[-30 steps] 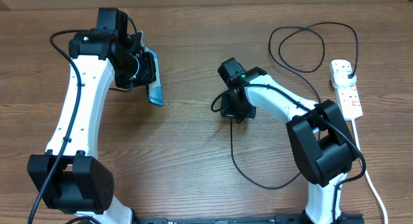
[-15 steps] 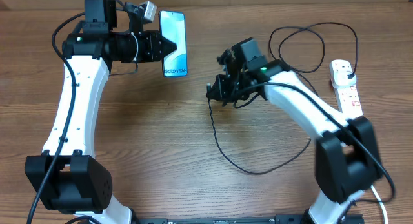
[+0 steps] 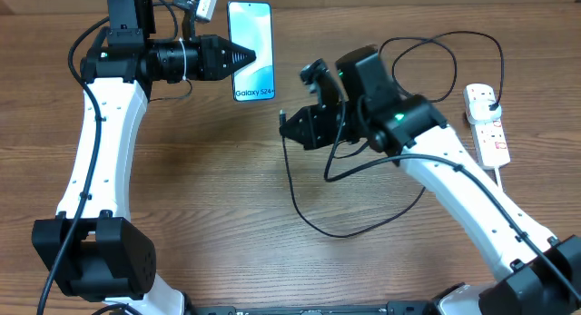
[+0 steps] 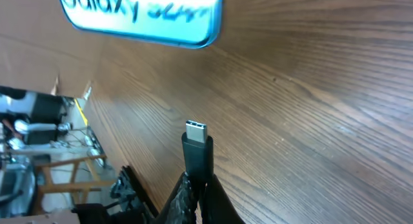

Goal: Plug charger to phone and switch on socket
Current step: 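Lift the cable plug with the right gripper toward the phone's bottom port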

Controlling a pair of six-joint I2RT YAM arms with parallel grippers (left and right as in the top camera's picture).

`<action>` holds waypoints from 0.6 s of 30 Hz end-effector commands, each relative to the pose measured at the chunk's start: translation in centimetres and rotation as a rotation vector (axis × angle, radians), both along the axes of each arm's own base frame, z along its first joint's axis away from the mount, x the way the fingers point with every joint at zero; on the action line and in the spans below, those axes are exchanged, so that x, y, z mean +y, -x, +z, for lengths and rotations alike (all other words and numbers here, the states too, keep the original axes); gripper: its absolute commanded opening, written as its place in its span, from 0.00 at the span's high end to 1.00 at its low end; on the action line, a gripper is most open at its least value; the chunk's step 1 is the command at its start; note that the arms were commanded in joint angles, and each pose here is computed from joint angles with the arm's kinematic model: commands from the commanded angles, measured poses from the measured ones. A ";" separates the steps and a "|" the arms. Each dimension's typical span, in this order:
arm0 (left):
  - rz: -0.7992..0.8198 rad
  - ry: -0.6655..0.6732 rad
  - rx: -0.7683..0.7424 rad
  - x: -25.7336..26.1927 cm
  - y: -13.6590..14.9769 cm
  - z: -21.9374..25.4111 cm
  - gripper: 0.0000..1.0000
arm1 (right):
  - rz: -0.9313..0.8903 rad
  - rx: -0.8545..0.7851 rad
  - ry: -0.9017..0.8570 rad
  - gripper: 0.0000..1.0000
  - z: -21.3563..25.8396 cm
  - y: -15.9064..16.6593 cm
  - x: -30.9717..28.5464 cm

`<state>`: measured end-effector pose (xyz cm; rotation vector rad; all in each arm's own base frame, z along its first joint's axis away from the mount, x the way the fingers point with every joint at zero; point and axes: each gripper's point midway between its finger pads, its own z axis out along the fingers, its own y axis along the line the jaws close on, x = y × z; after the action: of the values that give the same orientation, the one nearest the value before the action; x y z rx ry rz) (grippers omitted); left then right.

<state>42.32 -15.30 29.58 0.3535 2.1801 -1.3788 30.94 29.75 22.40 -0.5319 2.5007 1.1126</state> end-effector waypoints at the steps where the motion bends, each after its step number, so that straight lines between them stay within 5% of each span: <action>1: -0.052 0.048 -0.047 -0.4 0.8 1.7 0.96 | -0.056 -0.052 0.041 0.96 0.7 -0.1 0.7; 18: -0.122 0.033 -0.045 -2.5 2.3 1.1 0.96 | -0.077 -0.076 0.032 0.96 1.3 0.1 2.3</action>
<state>40.70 -17.39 29.35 0.4437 2.1880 -1.4256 30.63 31.77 22.02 -0.4744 2.5045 0.9935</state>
